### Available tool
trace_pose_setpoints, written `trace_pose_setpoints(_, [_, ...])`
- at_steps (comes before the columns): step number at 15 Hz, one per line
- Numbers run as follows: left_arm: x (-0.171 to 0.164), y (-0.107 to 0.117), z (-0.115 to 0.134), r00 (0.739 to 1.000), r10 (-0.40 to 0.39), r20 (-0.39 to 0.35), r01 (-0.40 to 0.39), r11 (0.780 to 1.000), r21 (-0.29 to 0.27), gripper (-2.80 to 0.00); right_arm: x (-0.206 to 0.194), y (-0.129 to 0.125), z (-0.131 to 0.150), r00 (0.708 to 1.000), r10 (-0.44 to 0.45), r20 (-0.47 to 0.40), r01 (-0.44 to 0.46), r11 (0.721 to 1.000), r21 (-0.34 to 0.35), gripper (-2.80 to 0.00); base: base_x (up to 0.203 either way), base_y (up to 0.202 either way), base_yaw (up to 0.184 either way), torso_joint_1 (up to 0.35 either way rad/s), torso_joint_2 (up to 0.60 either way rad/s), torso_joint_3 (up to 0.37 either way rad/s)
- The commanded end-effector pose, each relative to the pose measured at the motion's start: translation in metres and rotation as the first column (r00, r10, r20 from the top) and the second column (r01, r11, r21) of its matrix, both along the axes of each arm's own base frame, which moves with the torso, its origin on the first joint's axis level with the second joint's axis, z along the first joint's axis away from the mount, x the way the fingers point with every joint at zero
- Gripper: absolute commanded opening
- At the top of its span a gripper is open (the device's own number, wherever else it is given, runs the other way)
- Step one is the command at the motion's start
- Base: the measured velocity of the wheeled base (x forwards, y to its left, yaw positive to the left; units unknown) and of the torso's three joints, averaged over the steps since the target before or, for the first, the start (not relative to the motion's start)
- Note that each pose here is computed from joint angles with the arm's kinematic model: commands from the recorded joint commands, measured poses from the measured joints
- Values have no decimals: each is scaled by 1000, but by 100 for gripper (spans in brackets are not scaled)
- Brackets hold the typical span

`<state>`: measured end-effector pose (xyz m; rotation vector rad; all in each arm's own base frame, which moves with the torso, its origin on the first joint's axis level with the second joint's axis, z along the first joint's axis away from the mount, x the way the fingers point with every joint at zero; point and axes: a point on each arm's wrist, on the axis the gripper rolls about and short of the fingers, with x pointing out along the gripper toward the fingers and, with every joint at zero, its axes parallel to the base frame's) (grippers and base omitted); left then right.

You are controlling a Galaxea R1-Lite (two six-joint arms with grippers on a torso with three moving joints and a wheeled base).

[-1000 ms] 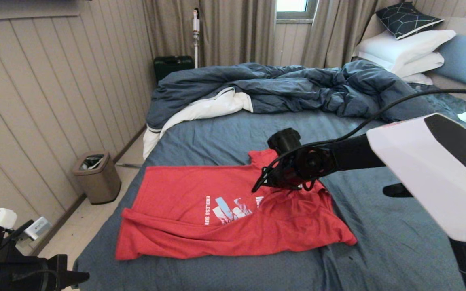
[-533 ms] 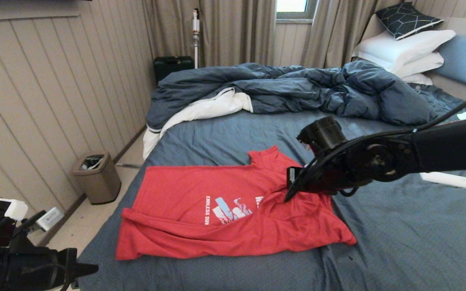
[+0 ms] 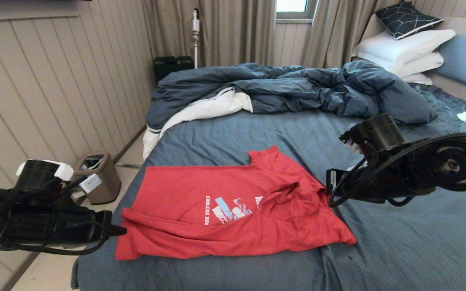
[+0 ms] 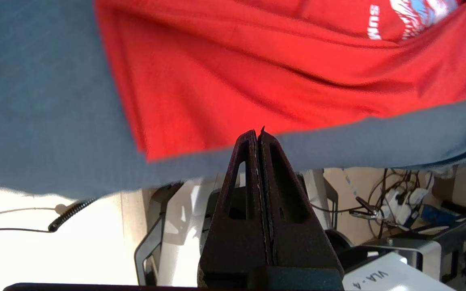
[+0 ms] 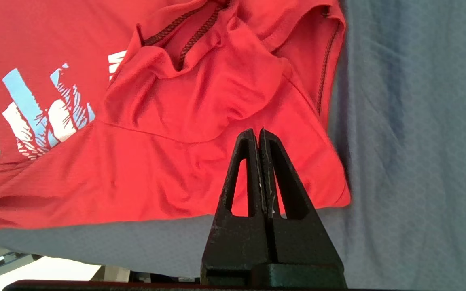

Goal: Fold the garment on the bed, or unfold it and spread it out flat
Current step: Fold the red T-shirt

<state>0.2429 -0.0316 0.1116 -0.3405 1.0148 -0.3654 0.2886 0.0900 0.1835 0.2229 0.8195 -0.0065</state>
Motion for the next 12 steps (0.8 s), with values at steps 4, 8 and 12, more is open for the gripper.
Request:
trace_pose_setpoints(4, [26, -16, -25, 997, -29, -77, 32, 999, 37, -280, -1, 0, 0, 1000, 3, 2, -3, 1000, 6, -280, 0, 0, 0, 0, 0, 0])
trace_pose_setpoints(8, [44, -21, -36, 995, -26, -98, 33, 997, 65, -280, 2, 1, -1, 1000, 4, 3, -4, 1000, 7, -280, 0, 0, 0, 0, 0, 0])
trace_pose_setpoints(12, [69, -25, -44, 997, -21, -80, 29, 994, 101, -280, 7, 3, -5, 1000, 6, -6, -6, 1000, 6, -280, 0, 0, 0, 0, 0, 0])
